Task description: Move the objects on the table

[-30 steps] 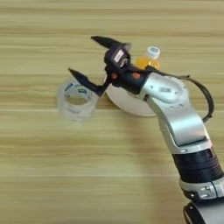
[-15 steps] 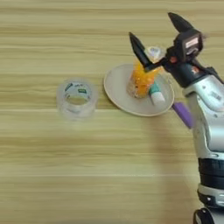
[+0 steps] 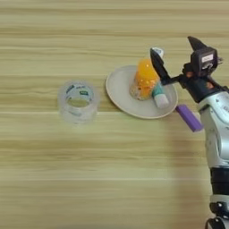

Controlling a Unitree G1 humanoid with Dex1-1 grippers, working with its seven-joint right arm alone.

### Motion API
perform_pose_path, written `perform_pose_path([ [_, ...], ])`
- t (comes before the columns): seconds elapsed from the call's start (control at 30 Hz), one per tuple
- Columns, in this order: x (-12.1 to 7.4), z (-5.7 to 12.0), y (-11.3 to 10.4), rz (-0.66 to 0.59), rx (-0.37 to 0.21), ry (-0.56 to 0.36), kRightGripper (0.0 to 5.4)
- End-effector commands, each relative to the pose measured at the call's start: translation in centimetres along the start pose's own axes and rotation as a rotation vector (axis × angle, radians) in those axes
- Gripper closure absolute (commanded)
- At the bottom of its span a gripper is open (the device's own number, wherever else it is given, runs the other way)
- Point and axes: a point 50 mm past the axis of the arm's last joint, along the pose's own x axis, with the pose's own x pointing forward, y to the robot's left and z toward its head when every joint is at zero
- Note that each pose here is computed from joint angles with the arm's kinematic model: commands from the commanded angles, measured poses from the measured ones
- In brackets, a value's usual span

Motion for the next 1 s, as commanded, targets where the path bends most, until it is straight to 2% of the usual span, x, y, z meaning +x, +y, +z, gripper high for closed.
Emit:
perform_pose_path([
  [0.03, 1.9, 2.1, -0.7, 0.006, -0.040, -0.087, 0.05],
  [0.73, 3.1, 0.0, 0.3, 0.057, -0.006, -0.006, 0.05],
  [1.0, 3.6, -1.4, 0.1, 0.051, 0.032, 0.054, 0.05],
])
